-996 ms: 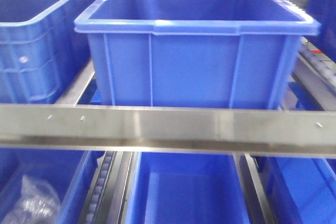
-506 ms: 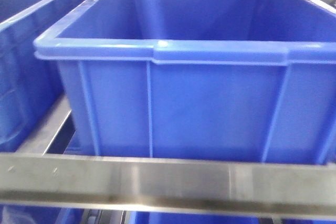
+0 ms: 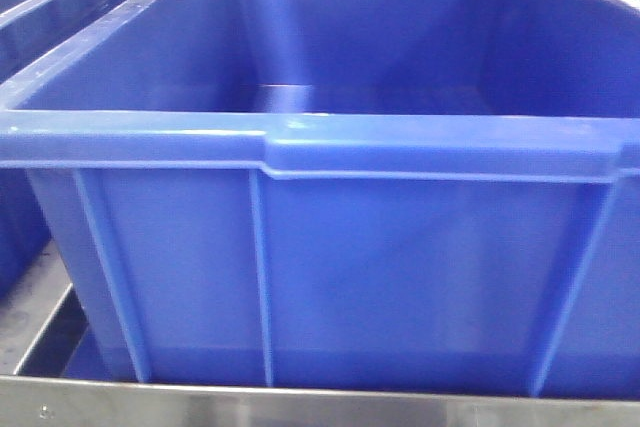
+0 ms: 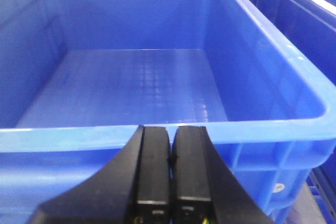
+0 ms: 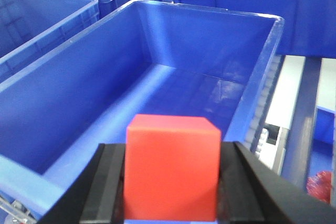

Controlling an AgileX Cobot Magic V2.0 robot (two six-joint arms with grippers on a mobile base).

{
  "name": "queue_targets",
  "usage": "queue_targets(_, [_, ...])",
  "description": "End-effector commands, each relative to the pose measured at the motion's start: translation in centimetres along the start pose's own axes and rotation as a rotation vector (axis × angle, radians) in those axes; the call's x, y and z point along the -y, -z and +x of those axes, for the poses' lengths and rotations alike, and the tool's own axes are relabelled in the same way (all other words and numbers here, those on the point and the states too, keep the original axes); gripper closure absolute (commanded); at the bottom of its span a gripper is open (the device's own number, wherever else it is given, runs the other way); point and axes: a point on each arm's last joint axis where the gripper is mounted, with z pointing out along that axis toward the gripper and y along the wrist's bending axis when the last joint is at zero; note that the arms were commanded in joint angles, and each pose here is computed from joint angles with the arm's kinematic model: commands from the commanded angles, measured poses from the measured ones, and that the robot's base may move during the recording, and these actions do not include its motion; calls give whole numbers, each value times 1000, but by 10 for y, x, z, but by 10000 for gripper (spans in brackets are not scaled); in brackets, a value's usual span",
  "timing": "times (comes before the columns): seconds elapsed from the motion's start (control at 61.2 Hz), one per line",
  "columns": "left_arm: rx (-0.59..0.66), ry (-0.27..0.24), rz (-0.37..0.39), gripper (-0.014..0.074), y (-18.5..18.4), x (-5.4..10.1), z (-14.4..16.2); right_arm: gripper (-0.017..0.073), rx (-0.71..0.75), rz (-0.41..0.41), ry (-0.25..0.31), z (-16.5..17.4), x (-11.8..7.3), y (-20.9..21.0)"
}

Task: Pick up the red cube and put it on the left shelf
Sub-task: 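Align the base in front of the empty blue bin on the shelf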

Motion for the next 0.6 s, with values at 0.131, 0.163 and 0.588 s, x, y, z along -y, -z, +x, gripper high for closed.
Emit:
queue_targets(0.131, [79, 6, 2, 492, 0, 0, -1, 450, 105, 4, 8, -16, 0, 2])
queue_targets(0.163, [79, 6, 2, 492, 0, 0, -1, 450, 105, 4, 8, -16, 0, 2])
queue_targets(0.588, [79, 6, 2, 492, 0, 0, -1, 450, 105, 4, 8, -16, 0, 2])
